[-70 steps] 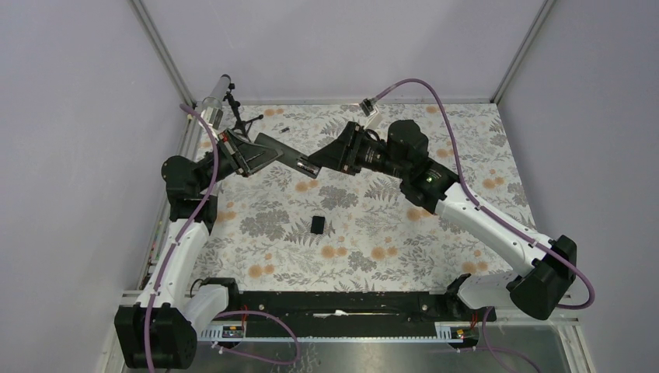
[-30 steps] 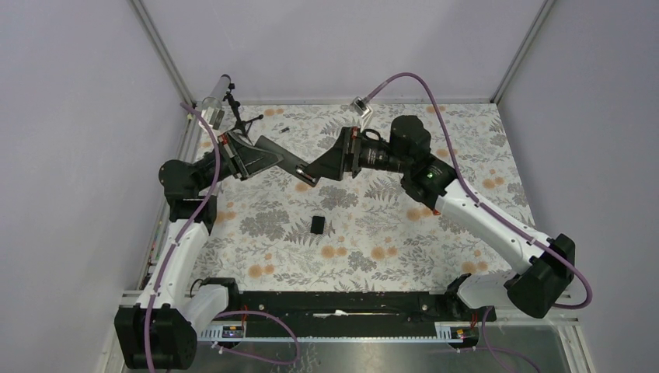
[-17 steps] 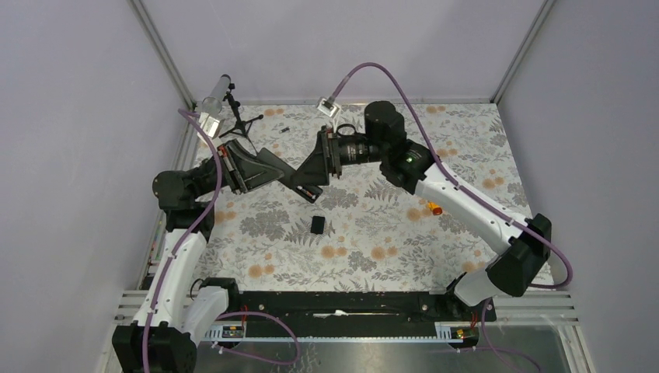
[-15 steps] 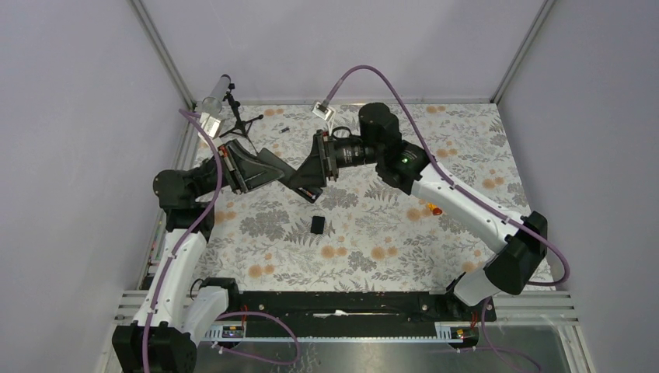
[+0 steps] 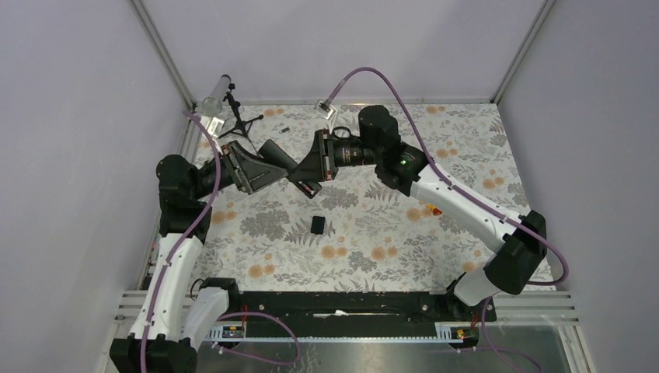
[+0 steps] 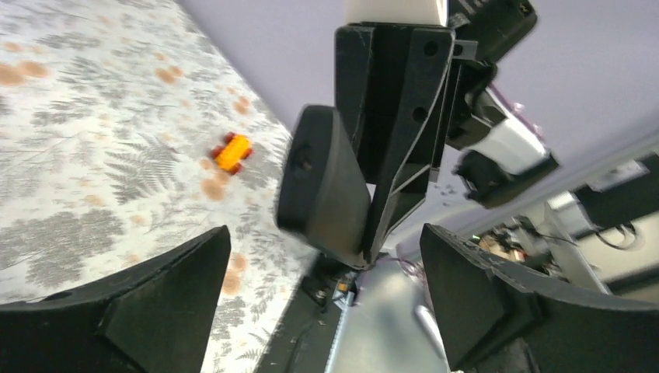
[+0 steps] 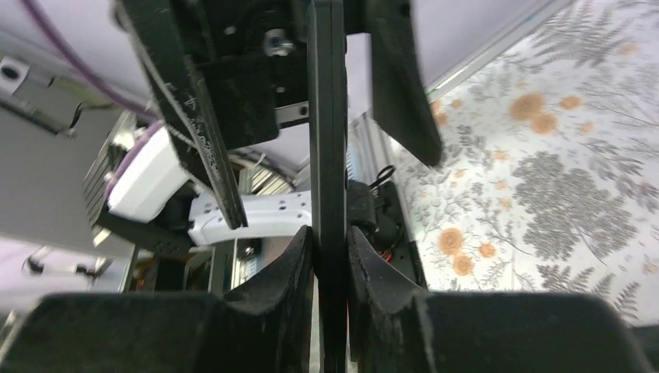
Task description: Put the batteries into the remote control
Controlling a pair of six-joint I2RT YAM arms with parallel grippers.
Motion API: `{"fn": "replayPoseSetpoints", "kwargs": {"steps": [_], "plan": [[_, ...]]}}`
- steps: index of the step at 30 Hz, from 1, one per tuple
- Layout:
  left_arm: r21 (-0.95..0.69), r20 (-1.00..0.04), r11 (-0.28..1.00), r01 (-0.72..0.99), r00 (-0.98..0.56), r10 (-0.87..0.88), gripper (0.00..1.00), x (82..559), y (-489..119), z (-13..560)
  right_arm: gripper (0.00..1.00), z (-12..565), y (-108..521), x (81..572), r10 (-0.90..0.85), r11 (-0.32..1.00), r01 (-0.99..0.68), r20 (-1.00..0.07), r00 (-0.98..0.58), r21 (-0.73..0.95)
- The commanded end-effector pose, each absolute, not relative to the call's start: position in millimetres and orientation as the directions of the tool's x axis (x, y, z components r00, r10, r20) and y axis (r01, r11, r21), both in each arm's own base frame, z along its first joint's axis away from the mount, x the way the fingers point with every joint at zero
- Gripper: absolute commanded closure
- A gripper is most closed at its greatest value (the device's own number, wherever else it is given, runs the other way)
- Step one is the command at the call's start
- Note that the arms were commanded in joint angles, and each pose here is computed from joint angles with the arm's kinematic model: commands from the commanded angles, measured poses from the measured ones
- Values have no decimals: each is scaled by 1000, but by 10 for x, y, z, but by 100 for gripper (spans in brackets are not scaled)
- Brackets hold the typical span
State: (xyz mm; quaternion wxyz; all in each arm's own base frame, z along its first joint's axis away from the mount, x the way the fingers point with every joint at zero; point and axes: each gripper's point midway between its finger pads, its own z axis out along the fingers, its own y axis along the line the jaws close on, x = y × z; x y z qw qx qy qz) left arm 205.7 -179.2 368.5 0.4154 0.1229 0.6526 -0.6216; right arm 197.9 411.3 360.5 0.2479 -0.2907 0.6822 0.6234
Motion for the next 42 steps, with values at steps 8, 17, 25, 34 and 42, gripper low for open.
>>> {"fn": "replayPoseSetpoints", "kwargs": {"steps": [8, 17, 25, 34, 42], "plan": [[-484, -866, 685, 545, -409, -287, 1, 2441, -1346, 3491, 87, 3241, 3468, 2677, 183, 358, -540, -625, -759, 762], [-92, -944, 885, 457, -323, 69, 3, 3114, -1683, 3328, 87, 2611, 2818, 2744, 231, 531, -397, -578, -782, 749], [211, -814, 902, 377, -444, 375, 27, 4192, -1865, 2782, 88, 2264, 2590, 2749, 235, 602, -339, -566, -790, 723], [319, -648, 880, 353, -596, 474, 29, 5102, -1566, 2013, 90, 2049, 2473, 2933, 284, 680, -237, -548, -787, 693], [124, -680, 938, 324, -661, 318, 32, 5670, -1320, 1544, 93, 1881, 2366, 3110, 310, 745, -152, -540, -783, 649]]}}
